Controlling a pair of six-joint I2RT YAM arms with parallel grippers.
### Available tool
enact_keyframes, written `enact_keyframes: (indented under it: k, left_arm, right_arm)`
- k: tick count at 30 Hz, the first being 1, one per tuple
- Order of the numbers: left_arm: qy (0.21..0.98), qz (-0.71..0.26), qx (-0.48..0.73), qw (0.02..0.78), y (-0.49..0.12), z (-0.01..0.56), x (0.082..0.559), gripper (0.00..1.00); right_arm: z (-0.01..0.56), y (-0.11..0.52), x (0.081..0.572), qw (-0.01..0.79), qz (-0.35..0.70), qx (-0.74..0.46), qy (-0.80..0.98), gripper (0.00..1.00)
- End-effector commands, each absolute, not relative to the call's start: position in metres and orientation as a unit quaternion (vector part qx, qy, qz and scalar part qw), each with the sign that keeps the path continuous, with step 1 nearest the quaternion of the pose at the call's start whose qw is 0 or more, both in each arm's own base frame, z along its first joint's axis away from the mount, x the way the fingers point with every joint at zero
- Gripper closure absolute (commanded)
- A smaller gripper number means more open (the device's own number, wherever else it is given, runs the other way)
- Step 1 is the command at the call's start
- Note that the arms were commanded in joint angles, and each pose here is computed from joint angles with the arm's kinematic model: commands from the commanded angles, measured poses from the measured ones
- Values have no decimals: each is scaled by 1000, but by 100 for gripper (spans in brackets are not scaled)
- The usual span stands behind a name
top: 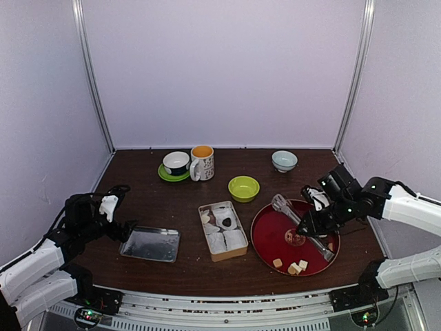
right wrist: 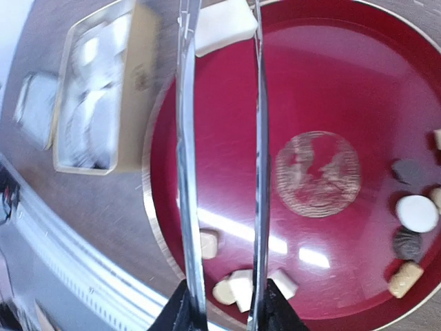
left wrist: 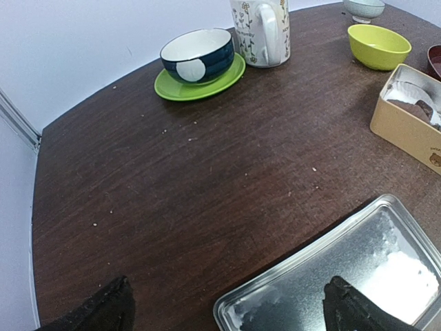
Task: Pack the chocolate
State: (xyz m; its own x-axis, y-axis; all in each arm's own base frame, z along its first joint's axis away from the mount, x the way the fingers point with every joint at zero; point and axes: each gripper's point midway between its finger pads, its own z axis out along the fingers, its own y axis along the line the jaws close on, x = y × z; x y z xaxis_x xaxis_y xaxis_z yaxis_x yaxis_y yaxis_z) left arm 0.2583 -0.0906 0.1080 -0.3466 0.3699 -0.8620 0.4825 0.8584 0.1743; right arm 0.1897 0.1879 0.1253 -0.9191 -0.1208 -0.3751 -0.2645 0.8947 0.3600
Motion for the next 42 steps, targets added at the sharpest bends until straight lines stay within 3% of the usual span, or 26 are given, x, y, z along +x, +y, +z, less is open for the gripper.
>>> enact_keyframes:
  k: [1,14,31,42]
  left_arm:
    - [807,-55,264,526,-92,119,262,2]
    - [807,-56,264,525,-93,119,263,2]
    - [808,-55,264,524,-92,119,263,2]
    - [808,-55,264,524,-92,118,263,2]
  right_arm:
    - [155,225,168,176,266,-181,930,72]
    - [143,276,131,137,256,-296,910,71]
    - [122,280,135,124,196,-314,921,67]
    - [136,309,130,125,231,-344,902,67]
